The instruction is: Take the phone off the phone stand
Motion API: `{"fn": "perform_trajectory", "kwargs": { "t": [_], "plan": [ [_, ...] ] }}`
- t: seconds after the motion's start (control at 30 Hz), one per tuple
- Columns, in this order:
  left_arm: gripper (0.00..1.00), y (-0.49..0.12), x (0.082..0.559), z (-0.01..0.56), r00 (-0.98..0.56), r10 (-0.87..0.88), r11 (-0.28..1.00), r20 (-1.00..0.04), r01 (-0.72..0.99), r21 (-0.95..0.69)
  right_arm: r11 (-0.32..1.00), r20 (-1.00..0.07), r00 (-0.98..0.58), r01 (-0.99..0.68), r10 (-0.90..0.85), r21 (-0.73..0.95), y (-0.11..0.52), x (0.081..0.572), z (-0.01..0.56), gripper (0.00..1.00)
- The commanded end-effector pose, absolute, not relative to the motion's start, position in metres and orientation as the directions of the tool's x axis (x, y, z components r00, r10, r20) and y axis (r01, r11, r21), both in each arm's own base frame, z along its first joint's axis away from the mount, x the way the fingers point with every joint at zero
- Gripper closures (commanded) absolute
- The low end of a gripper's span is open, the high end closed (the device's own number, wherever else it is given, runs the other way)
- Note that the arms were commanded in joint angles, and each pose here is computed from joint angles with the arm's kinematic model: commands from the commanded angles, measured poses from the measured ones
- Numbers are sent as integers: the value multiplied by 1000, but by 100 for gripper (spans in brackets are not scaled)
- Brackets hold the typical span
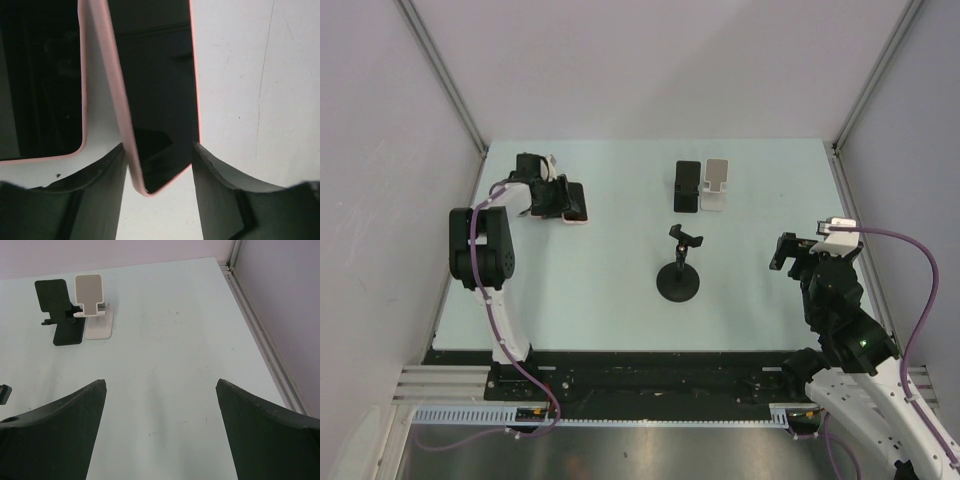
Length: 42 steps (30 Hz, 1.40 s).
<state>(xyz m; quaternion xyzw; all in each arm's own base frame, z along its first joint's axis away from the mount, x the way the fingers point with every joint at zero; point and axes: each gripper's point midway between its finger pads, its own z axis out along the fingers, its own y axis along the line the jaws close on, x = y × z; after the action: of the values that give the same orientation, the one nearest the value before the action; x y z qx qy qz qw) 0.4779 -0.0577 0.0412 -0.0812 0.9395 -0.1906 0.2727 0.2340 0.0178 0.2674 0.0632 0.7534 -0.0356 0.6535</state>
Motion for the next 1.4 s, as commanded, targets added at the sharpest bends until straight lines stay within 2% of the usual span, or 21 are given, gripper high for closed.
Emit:
{"fn": "perform_trajectory", "kwargs": {
  "t": [0.0,0.07,0.1,0.2,0.37,0.57,0.77,1.2,1.37],
  "plan": [
    [39,-49,486,70,-791,-224,941,-569,-24,-338,989,-991,-119,138,65,49,20,237,272,4],
    [24,-45,484,69,-790,-218,950,-574,-35,-311,990,-991,-118,134,66,50,20,237,272,4],
    [13,-42,484,70,-786,-217,953,-579,-42,-300,990,-991,-118,133,68,52,21,237,272,4],
    [0,-54,480,71,-786,-181,967,-591,-33,-252,990,-991,-117,132,70,54,20,236,272,4],
    [0,-48,472,72,-771,-120,992,-625,-80,-93,990,-991,-112,126,73,59,21,235,273,4],
    [0,-57,465,64,-777,-64,996,-626,-87,7,991,-991,-112,119,73,59,22,235,273,4],
    [0,-74,460,48,-800,-30,998,-599,-52,20,991,-991,-113,116,73,59,22,235,273,4],
    [0,-67,455,34,-817,-18,995,-576,-72,71,992,-991,-115,111,73,61,24,235,273,4],
    [4,-72,456,29,-829,-12,997,-559,-51,55,992,-991,-116,109,73,60,24,235,272,4]
  ]
}}
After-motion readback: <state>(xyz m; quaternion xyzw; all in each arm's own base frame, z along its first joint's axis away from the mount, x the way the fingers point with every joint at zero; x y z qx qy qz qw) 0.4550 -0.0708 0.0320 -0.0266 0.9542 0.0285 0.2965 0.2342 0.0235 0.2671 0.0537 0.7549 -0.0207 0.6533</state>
